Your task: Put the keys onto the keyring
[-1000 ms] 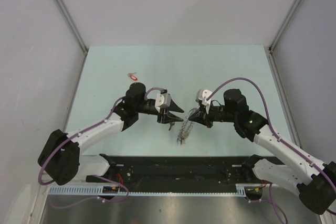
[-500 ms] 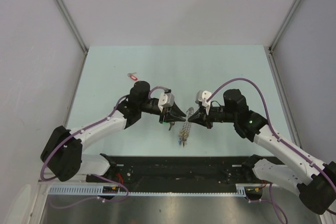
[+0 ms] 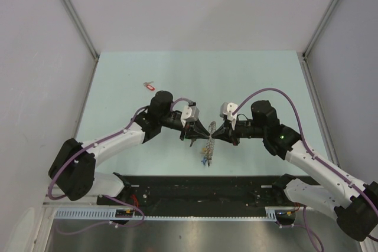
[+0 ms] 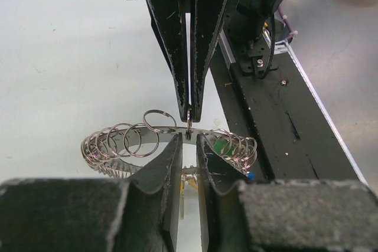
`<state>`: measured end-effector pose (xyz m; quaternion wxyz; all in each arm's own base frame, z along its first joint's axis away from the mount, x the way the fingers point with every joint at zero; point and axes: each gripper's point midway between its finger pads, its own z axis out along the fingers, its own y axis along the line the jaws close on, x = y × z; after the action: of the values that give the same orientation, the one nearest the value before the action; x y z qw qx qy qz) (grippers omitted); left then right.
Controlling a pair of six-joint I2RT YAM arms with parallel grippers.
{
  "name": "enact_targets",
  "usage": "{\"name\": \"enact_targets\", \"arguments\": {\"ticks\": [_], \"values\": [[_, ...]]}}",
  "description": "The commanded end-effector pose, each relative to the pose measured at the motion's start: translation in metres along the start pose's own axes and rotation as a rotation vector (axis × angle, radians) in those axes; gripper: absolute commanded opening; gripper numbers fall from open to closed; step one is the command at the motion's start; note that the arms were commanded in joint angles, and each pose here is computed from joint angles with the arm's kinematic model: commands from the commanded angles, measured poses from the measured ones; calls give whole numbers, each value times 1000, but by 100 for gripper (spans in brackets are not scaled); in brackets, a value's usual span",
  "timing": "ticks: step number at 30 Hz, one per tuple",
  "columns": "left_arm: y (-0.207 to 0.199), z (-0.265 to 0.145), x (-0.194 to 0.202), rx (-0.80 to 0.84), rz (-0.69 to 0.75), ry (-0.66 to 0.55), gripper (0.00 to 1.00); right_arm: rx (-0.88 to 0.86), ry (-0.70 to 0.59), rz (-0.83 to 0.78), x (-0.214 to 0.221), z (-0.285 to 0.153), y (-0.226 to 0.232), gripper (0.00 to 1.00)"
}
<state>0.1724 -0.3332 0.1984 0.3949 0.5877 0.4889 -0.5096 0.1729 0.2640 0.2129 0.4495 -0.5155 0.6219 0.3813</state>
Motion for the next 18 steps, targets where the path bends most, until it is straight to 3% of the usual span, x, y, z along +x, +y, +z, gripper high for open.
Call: {"name": "enact_targets", "arguments": {"ticks": [1,18], "values": [[-3,2,-19,41,58,-28,17,-13,-98,-92,-40,-6,3,0],[-8,5,-24,63,74,-42,17,-37,-90,-87,-37,-4,6,0]]}}
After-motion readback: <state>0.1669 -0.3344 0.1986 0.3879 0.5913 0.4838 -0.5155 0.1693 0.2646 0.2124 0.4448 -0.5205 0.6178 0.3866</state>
